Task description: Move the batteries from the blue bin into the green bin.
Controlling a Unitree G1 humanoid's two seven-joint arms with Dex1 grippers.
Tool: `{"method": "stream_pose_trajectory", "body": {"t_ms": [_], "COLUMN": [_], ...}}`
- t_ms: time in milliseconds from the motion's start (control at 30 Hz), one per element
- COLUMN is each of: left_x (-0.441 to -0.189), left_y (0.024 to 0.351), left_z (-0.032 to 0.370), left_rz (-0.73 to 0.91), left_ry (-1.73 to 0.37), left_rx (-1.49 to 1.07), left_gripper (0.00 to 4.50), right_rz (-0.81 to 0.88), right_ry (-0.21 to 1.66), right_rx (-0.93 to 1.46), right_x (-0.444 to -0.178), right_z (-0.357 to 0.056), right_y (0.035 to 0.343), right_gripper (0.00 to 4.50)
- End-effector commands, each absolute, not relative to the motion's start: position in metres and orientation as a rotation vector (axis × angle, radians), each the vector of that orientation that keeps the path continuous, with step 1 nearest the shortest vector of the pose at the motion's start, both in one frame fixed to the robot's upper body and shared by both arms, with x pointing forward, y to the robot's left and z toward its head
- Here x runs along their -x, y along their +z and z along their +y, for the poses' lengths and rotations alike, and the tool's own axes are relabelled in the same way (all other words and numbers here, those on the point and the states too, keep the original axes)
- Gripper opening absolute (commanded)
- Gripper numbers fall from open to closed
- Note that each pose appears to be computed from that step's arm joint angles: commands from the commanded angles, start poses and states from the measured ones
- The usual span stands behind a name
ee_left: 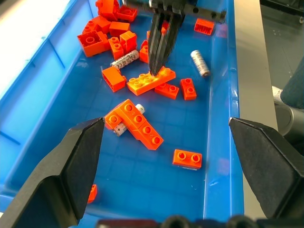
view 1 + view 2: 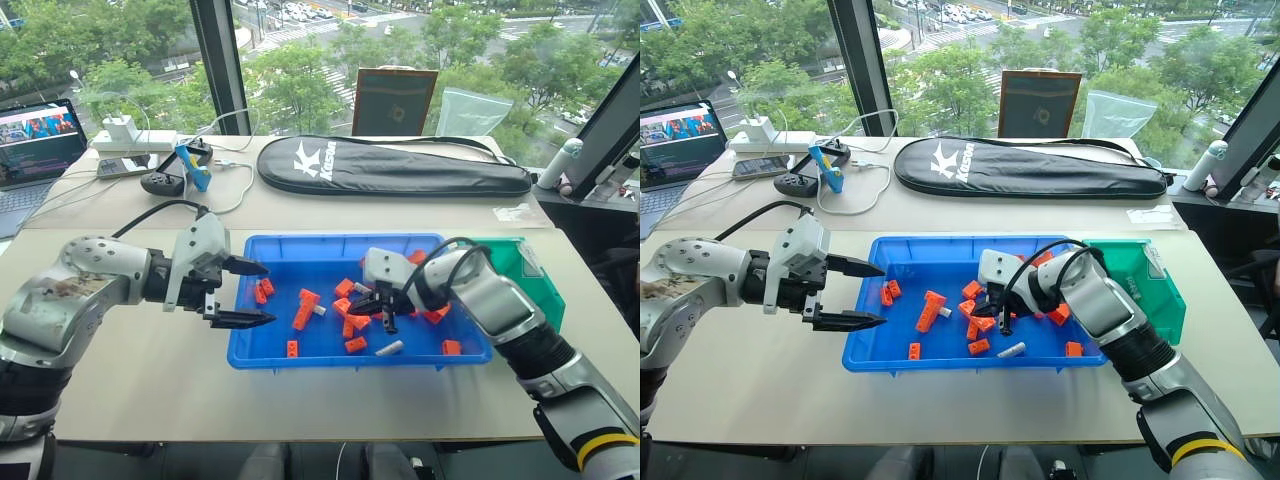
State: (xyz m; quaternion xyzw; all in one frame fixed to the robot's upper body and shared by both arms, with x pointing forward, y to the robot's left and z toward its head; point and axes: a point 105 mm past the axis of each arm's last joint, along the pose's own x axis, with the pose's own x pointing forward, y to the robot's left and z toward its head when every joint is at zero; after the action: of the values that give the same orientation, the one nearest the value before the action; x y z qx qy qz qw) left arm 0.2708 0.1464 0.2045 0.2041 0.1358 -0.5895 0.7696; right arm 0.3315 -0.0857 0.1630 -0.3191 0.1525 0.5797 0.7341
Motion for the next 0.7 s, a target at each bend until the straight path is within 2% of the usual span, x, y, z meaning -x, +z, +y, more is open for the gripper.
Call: {"method": "stream_pose_trajectory", "body": {"t_ms": [33,100,200,367,533,700], "left_x": [-0.271,-0.271,-0.271,-0.273,-0.274,-0.273], "left_y": [0.212,0.211,0.210,0.208,0.208,0.206], "left_z": [0.143,0.142,0.142,0.140,0.138,0.138], "left_rz": [0.251,0.250,0.250,0.251,0.251,0.259], "left_ry": [-1.295,-1.298,-1.303,-1.317,-1.328,-1.333], "left_rx": [-0.472,-0.472,-0.472,-0.469,-0.465,-0.464], "left_gripper": [4.50,4.50,4.50,4.50,4.50,4.50], "right_rz": [0.233,0.240,0.271,0.441,0.523,0.585], "right_ry": [1.178,1.170,1.192,1.311,1.448,1.535], "right_rx": [0.725,0.713,0.692,0.753,0.877,0.936], "right_x": [-0.341,-0.339,-0.331,-0.304,-0.289,-0.292], "right_z": [-0.099,-0.106,-0.112,-0.130,-0.140,-0.147], "right_y": [0.201,0.207,0.207,0.182,0.162,0.145], "right_gripper": [0.06,0.06,0.86,2.53,4.24,4.24]}}
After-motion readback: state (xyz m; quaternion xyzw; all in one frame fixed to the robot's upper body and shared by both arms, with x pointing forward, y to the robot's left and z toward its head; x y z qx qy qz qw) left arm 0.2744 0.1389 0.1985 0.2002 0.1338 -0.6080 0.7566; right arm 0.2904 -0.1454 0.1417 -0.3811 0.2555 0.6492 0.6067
